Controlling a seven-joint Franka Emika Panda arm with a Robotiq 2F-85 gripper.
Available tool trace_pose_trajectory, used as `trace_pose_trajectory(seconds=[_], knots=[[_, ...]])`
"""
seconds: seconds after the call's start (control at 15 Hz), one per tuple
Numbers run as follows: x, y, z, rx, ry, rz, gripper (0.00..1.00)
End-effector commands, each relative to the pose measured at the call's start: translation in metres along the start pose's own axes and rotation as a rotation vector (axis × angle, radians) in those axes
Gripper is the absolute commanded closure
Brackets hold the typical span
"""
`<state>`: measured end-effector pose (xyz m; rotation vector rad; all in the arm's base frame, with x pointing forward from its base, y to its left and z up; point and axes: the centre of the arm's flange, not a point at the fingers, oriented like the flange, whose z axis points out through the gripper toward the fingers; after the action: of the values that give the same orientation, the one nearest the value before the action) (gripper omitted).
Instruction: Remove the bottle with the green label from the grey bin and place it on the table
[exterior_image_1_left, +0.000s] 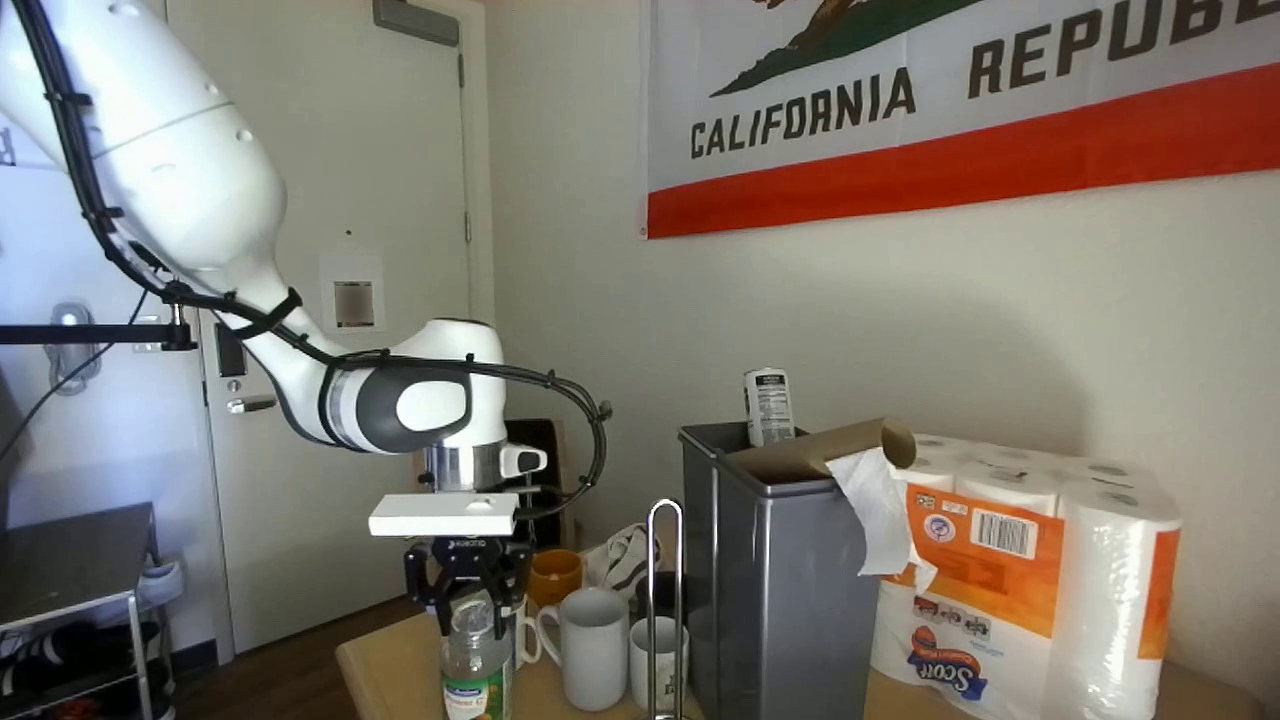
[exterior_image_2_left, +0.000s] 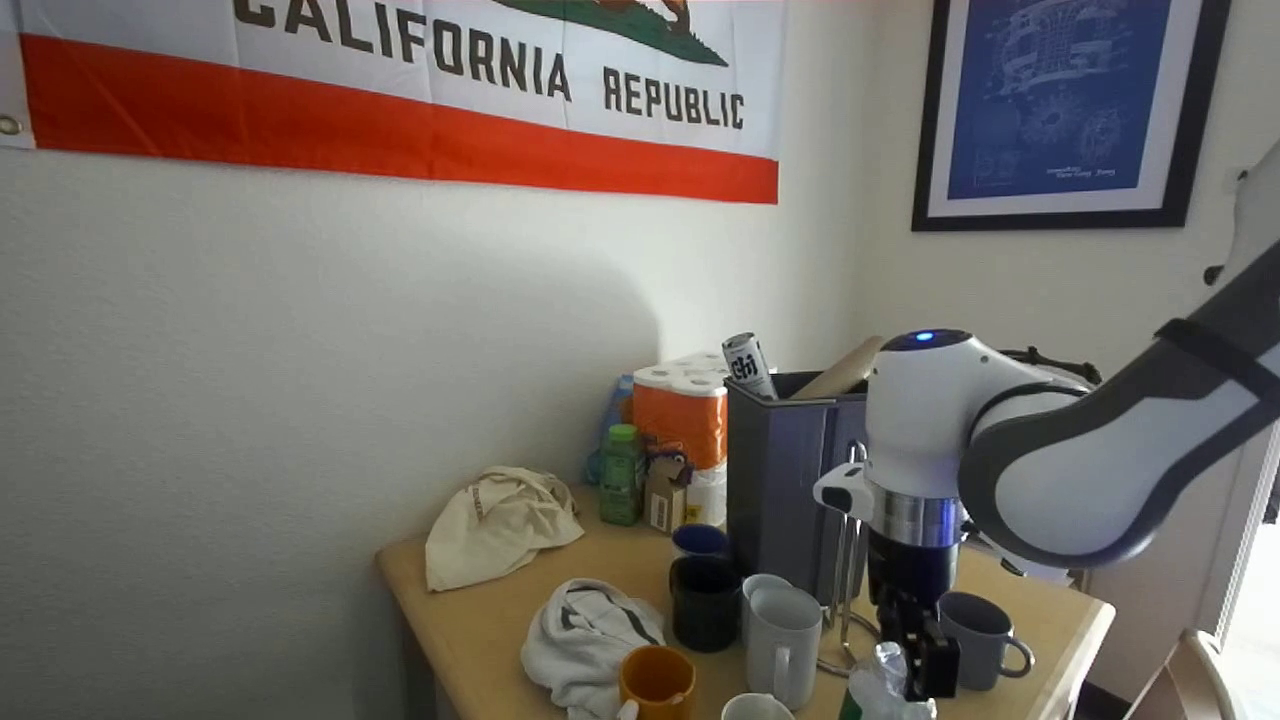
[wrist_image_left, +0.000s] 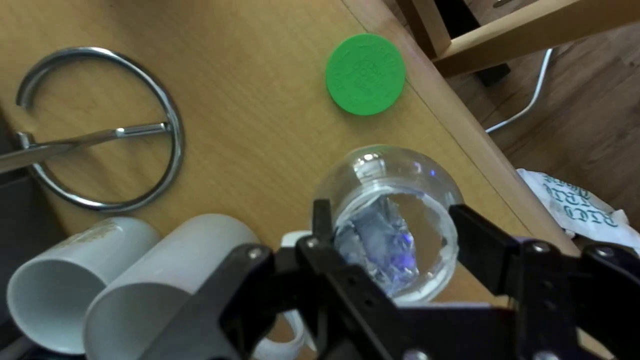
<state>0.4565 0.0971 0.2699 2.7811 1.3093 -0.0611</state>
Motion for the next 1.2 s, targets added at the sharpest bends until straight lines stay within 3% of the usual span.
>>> trace_pose_trajectory(seconds=[0.0, 0.33, 0.4, 0.47, 0.6, 1.13], knots=[[0.001, -0.009, -0.020, -0.114, -0.024, 0.003, 0.64], [0.009, -0.014, -0.026, -0.161, -0.067, -0.024, 0.64], [0.009, -0.015, -0.024, -0.155, -0.078, -0.022, 0.14], [0.009, -0.016, -0.023, -0.143, -0.086, -0.023, 0.13], [0.009, -0.016, -0.021, -0.132, -0.108, -0.024, 0.01], [0.012, 0.003, -0.037, -0.158, -0.111, -0.003, 0.00]])
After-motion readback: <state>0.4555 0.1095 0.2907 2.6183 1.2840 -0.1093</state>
